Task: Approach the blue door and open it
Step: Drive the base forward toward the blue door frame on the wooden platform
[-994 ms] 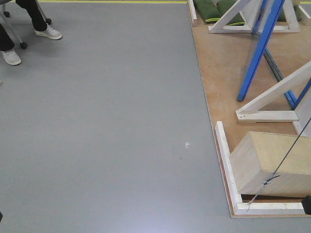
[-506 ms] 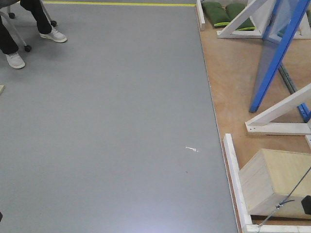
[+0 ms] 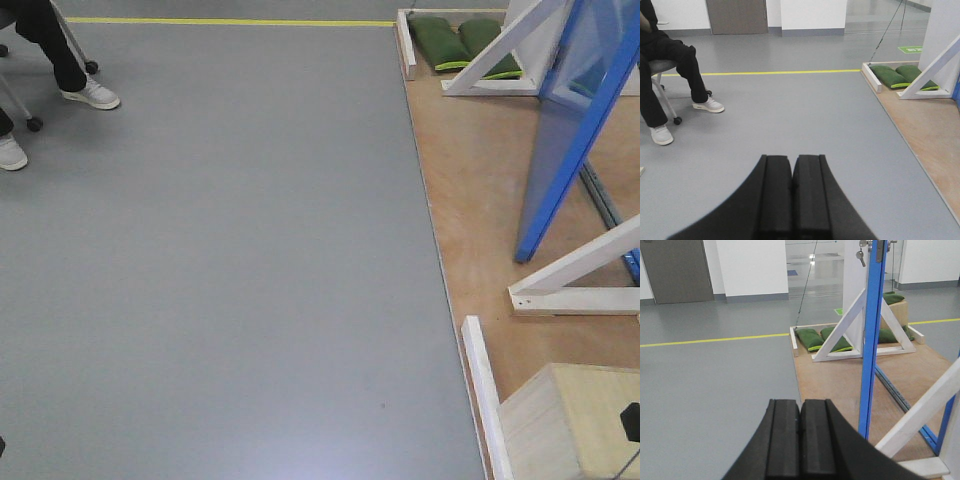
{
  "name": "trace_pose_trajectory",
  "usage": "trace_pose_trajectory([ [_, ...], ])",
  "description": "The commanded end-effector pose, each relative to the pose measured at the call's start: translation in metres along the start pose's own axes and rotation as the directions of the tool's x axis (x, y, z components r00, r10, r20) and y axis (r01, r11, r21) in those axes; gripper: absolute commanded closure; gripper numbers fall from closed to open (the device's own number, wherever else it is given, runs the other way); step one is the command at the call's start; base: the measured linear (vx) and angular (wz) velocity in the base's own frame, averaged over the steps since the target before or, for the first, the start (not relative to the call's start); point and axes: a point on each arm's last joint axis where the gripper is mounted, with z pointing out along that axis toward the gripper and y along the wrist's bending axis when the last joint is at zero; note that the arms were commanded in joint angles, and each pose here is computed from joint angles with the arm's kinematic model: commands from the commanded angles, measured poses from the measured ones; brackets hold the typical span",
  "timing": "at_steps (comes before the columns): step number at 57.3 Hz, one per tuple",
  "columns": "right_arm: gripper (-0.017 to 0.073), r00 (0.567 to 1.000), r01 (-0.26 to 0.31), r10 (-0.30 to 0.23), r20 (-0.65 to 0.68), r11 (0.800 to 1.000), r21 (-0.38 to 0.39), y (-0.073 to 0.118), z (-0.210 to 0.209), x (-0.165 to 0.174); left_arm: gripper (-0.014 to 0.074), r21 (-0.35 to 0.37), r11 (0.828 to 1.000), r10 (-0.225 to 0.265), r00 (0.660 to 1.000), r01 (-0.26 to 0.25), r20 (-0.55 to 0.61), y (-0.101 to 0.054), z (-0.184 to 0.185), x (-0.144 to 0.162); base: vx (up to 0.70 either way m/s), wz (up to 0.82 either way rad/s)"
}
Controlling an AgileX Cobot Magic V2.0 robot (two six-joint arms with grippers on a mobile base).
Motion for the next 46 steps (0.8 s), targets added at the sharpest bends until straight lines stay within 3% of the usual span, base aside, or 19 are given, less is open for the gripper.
trace_pose_trajectory([
  [1,0.0547,0.997,0.003,-0.004,0.082,1.000,0.010,-0.0008,-0.0002,-0.0075,0.0521,0.010,1.000,-0.006,0.993,0.005,0.115,-0.0004,-0.0037,-0.0161,0.38,-0.04],
  [46,0.0547,0.997,0.003,-0.004,0.079,1.000,0.010,-0.0007,-0.0002,-0.0072,0.0521,0.010,1.000,-0.006,0.993,0.005,0.115,-0.0004,-0.0037,-0.0161,0.42,-0.02],
])
